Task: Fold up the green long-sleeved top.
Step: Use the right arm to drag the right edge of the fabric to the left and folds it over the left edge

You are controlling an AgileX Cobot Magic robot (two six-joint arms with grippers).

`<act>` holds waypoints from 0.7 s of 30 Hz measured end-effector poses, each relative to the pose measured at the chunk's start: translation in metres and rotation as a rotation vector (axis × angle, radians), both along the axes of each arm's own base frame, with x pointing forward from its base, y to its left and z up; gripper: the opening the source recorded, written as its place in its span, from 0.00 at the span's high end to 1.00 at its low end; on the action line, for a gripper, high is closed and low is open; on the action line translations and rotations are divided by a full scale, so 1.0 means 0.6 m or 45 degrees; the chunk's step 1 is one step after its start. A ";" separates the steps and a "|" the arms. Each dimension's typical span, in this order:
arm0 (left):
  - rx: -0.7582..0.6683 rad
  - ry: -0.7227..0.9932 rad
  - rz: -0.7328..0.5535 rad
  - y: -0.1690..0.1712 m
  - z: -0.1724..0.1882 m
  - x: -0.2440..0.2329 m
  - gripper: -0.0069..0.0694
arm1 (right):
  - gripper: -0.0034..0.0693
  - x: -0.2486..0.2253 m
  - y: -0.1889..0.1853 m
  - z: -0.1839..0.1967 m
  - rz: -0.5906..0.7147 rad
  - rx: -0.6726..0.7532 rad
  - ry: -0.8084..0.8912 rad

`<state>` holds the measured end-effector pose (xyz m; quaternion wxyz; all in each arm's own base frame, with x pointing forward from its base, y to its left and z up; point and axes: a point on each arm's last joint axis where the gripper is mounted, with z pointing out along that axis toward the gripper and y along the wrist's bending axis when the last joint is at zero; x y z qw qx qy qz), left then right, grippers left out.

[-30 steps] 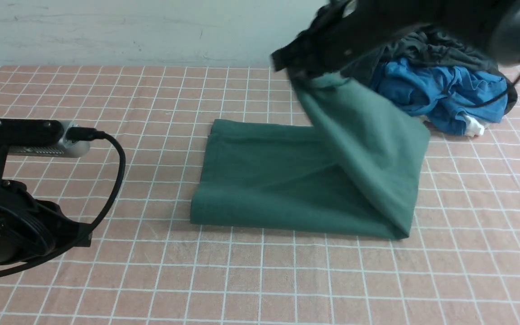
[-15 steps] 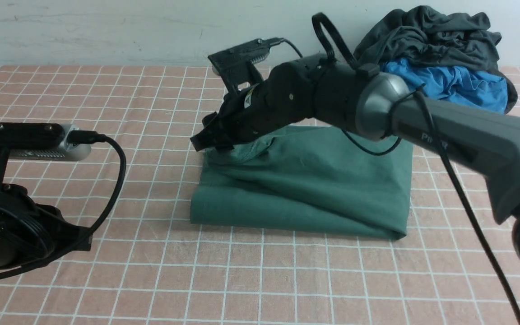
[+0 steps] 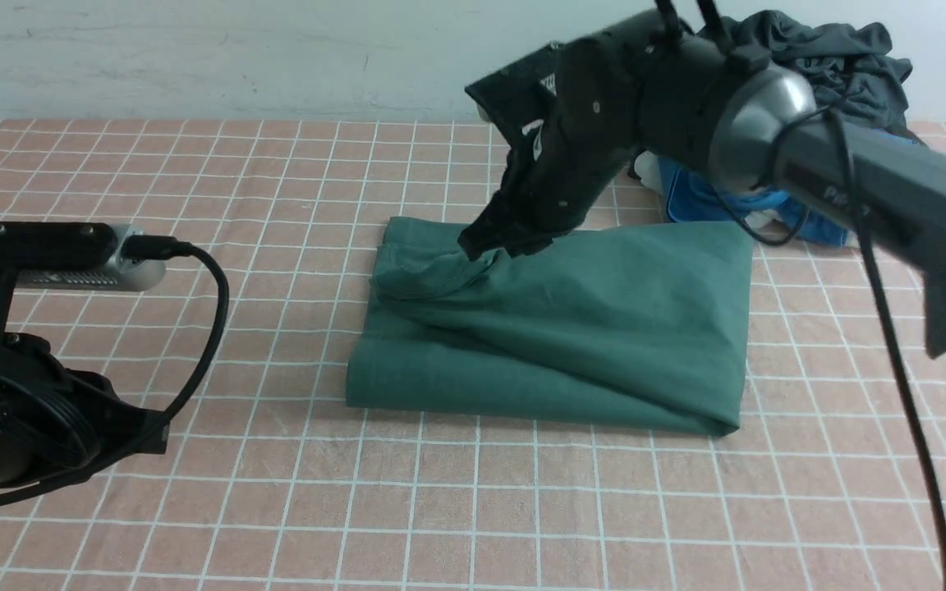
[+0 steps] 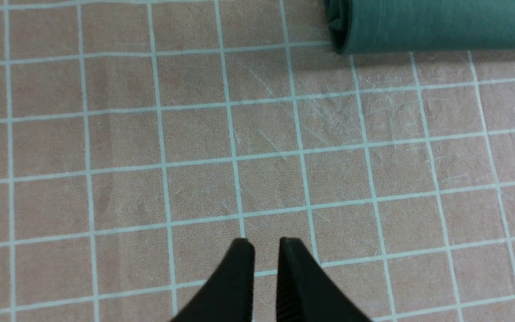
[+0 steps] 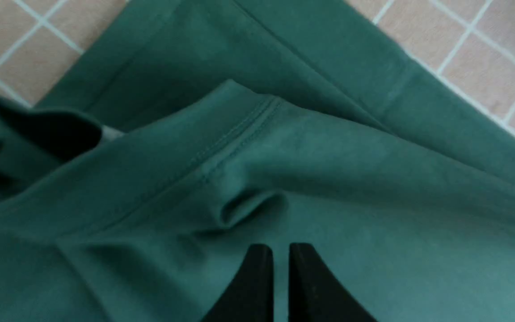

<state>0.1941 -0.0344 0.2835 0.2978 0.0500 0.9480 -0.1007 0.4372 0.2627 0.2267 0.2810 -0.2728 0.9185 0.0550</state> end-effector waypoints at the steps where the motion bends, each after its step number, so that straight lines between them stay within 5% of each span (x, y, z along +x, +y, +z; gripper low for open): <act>1: -0.004 -0.004 0.002 0.000 0.000 0.000 0.82 | 0.94 0.008 0.009 -0.021 -0.006 0.048 -0.008; 9: -0.011 -0.026 0.009 0.000 0.002 0.003 0.82 | 0.95 0.013 0.105 -0.094 0.038 0.364 -0.196; 21: -0.031 -0.020 0.011 -0.002 0.002 0.002 0.82 | 0.78 0.001 0.081 0.020 0.106 0.201 -0.145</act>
